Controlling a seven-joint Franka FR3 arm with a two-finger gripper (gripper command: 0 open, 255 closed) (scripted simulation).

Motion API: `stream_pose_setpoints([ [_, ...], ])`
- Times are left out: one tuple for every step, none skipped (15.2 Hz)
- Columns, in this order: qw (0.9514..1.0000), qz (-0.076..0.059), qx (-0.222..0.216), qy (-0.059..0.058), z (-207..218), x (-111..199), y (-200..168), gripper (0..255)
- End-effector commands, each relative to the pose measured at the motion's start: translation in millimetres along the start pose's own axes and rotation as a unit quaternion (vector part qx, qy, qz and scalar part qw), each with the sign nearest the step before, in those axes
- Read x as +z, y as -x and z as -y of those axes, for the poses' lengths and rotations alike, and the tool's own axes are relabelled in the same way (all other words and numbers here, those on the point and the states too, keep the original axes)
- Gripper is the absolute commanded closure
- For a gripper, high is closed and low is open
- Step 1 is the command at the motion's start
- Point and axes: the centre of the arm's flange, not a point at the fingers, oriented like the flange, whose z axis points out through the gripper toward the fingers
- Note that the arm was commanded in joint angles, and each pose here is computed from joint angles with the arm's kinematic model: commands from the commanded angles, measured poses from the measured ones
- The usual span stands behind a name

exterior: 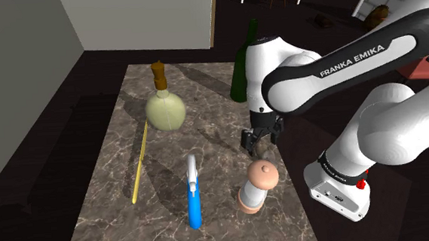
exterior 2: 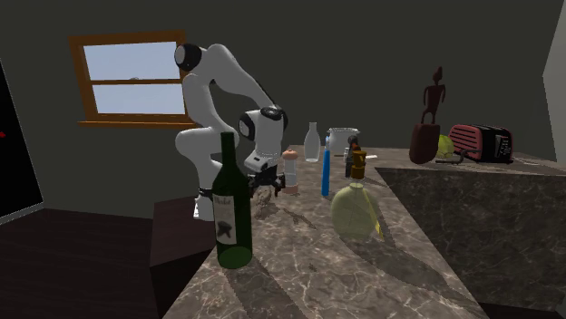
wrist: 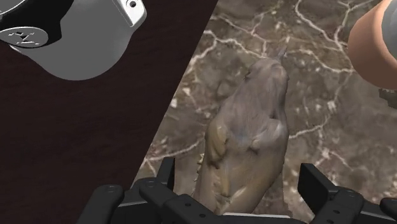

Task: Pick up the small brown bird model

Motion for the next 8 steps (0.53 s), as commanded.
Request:
stream_pose_setpoints([
  [1.0, 0.0, 0.0, 0.0, 0.5, 3.8, -1.4, 0],
  [1.0, 0.0, 0.0, 0.0, 0.7, 4.0, -1.4, 255],
  [1.0, 0.0, 0.0, 0.0, 0.3, 3.7, -1.1, 255],
  [1.0, 0.0, 0.0, 0.0, 0.3, 3.7, -1.2, 255],
  [1.0, 0.0, 0.0, 0.0, 0.3, 3.6, -1.3, 255],
  [1.0, 0.0, 0.0, 0.0, 0.3, 3.7, -1.3, 255],
  [1.0, 0.0, 0.0, 0.0, 0.3, 3.8, -1.2, 255],
  [1.0, 0.0, 0.0, 0.0, 0.3, 3.9, -1.2, 255],
])
